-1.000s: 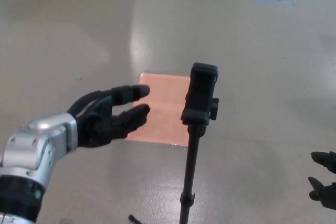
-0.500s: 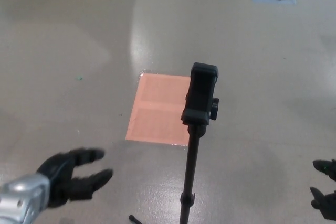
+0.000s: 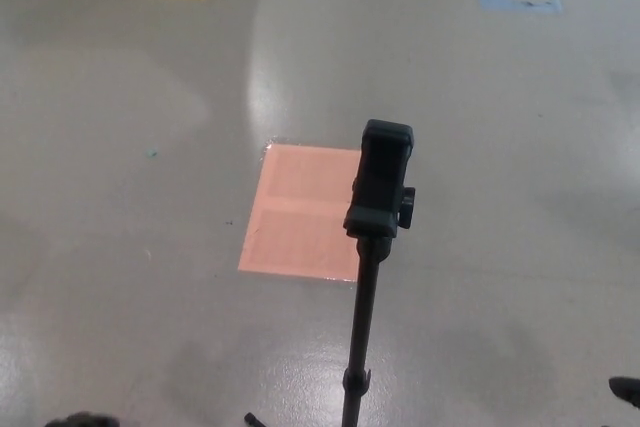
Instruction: The robot uses its left hand to grab the top of a phone stand kept on the floor and rotates it anti-clockwise
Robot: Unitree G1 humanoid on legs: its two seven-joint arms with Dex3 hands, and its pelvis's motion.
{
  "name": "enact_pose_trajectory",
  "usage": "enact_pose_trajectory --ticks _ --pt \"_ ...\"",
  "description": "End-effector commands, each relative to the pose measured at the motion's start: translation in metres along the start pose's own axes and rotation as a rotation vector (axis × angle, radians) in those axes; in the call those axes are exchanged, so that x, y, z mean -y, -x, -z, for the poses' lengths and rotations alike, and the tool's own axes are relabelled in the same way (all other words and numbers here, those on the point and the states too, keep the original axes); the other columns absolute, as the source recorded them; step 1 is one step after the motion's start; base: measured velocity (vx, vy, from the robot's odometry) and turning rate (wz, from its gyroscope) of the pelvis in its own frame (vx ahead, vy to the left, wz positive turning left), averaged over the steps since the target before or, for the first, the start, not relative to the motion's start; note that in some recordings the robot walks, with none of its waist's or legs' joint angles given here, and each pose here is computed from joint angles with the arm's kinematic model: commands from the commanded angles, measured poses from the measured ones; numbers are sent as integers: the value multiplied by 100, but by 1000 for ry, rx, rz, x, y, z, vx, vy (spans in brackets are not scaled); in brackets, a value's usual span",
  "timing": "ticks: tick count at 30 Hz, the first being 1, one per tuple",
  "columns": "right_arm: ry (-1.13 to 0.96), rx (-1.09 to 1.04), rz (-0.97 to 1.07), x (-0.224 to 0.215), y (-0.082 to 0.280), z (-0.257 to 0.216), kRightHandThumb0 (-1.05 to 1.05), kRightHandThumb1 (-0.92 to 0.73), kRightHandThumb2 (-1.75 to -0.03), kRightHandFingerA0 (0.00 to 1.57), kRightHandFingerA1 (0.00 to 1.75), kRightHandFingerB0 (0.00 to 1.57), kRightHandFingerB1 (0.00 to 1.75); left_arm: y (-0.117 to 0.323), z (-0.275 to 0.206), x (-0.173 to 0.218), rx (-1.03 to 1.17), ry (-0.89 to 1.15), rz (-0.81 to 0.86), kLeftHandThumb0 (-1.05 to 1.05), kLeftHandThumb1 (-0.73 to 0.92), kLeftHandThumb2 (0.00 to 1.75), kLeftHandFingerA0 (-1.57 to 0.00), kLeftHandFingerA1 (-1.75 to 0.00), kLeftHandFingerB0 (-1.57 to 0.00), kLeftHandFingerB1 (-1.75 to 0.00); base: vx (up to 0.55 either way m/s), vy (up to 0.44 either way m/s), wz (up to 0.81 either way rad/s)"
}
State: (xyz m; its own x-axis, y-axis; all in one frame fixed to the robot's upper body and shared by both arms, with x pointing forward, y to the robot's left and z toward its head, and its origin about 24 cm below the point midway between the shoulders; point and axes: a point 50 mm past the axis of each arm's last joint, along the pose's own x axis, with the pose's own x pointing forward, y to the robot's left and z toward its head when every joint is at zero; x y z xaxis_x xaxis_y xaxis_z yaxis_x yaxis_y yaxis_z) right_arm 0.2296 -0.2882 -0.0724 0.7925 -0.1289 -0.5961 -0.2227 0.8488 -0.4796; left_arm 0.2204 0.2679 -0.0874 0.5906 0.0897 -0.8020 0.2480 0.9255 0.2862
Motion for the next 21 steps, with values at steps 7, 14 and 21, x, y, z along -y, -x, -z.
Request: enact_pose_trajectory --ticks 7,14,21 --pt "20 -190 -90 -14 21 52 -47 -82 -66 54 40 11 22 24 81 -38 -107 -277 -201 -79 84 66 -71 -45 -21 -28 0 0 0" --pt "25 -237 -128 -18 25 61 -54 -72 -86 45 50 7 28 25 88 -31 -88 -253 -177 -76 83 66 -49 -36 -21 -28 0 0 0" --pt "50 -295 -180 -29 34 77 -54 -72 -86 44 50 8 29 31 106 -20 -89 -258 -144 -77 80 65 -46 -36 -21 -28 0 0 0"
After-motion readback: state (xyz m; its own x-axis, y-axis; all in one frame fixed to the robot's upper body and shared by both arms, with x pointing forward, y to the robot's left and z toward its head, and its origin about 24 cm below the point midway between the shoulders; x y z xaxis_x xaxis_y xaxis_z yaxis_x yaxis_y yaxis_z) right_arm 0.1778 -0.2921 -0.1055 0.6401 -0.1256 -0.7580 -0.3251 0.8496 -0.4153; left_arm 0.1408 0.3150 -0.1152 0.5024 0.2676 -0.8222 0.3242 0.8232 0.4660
